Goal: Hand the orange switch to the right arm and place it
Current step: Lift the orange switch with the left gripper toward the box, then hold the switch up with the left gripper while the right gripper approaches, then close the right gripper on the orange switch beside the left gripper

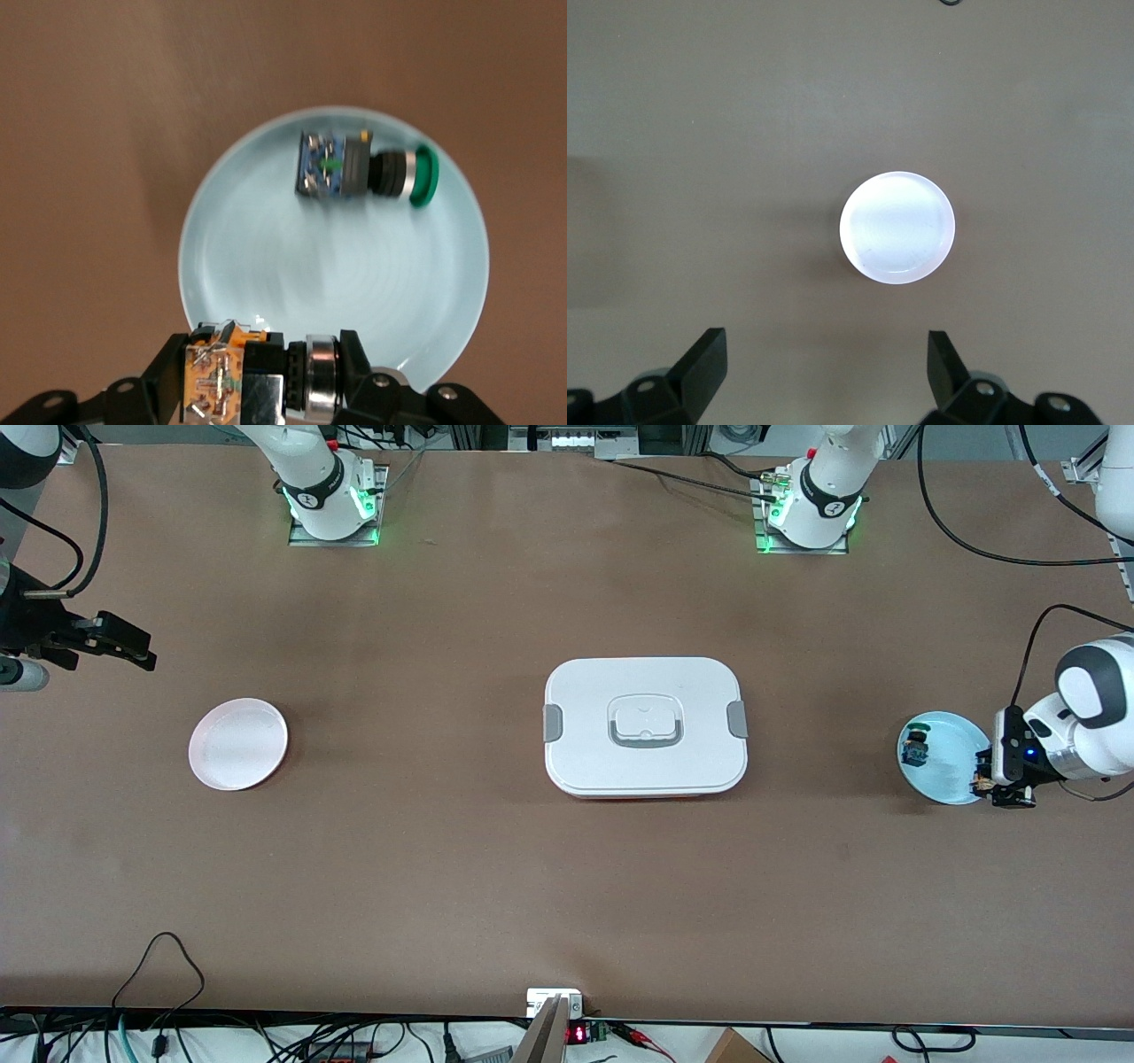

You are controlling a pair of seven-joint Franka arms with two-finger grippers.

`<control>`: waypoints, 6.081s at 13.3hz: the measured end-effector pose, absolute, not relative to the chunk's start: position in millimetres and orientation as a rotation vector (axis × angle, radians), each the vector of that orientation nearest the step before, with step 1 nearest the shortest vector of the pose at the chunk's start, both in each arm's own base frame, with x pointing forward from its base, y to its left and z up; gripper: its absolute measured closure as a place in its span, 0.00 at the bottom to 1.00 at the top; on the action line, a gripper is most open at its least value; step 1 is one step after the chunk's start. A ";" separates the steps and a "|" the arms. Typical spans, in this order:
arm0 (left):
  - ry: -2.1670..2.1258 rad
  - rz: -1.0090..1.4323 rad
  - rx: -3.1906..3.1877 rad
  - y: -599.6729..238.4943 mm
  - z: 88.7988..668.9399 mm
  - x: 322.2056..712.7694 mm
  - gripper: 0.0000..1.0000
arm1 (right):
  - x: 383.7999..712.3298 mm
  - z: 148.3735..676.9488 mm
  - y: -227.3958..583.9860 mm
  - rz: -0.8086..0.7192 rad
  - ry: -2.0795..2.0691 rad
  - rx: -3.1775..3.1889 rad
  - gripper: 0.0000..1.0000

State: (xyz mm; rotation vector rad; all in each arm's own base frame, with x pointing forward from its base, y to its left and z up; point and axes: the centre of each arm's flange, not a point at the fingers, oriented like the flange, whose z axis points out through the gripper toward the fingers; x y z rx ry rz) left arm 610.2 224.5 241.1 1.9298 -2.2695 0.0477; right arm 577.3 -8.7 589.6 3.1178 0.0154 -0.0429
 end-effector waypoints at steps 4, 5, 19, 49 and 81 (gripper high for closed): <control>-1.990 0.171 1.694 168.8 280.4 613.8 0.27 | 577.6 588.9 -8.7 -0.045 0.015 3.118 0.00; -1.925 0.229 1.621 149.8 293.1 614.7 0.27 | 577.8 588.2 -8.7 -0.047 0.015 3.118 0.00; -1.304 0.812 1.016 -113.8 482.3 551.3 0.27 | 576.3 576.1 -2.9 -0.145 -0.019 3.244 0.00; -1.081 0.966 1.125 -269.6 455.5 474.5 0.27 | 537.5 500.1 325.9 -0.945 -0.518 4.359 0.00; -1.138 1.042 1.159 -281.8 449.4 473.8 0.27 | 452.5 470.1 418.3 -0.195 -0.684 4.536 0.00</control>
